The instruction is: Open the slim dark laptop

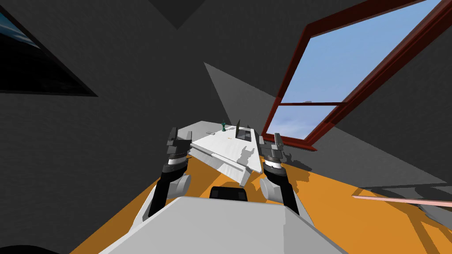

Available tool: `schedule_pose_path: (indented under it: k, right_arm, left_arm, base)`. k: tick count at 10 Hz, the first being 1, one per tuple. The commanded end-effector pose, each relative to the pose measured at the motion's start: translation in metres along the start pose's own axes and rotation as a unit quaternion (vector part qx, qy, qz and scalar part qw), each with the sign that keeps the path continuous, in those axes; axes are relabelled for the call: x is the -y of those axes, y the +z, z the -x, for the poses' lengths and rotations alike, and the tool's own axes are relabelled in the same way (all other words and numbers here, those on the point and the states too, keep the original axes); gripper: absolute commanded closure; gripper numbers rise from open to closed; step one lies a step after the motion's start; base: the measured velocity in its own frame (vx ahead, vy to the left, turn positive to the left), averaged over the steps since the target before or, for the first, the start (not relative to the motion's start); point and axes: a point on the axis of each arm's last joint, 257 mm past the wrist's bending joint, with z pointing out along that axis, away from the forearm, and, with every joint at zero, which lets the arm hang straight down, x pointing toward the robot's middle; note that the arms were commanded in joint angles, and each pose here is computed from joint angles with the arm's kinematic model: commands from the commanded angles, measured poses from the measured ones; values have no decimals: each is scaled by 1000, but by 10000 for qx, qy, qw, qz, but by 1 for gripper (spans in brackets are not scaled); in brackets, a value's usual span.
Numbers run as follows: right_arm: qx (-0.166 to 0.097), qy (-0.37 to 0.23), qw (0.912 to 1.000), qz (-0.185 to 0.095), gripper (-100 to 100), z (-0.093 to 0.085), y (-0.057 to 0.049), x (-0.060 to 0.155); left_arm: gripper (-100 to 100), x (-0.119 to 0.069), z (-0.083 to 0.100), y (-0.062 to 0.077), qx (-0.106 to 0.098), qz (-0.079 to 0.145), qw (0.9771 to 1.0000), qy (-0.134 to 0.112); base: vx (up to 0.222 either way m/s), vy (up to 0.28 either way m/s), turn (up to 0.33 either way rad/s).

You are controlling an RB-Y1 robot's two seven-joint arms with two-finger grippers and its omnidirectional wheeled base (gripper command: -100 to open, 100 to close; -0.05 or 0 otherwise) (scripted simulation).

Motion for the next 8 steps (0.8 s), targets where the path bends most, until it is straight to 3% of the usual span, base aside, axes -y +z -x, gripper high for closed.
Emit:
schedule_pose_path:
  k: [1, 8]
  right_arm:
    - [0, 0, 10000, 0, 0, 0, 0, 0]
    - [0, 0, 10000, 2, 0, 0, 0, 0]
  left_arm:
    - [0, 0, 0, 0, 0, 0, 10000, 0]
    - [0, 0, 0, 0, 0, -2, 10000, 0]
  base:
    - [0, 0, 0]
    - [0, 0, 0]
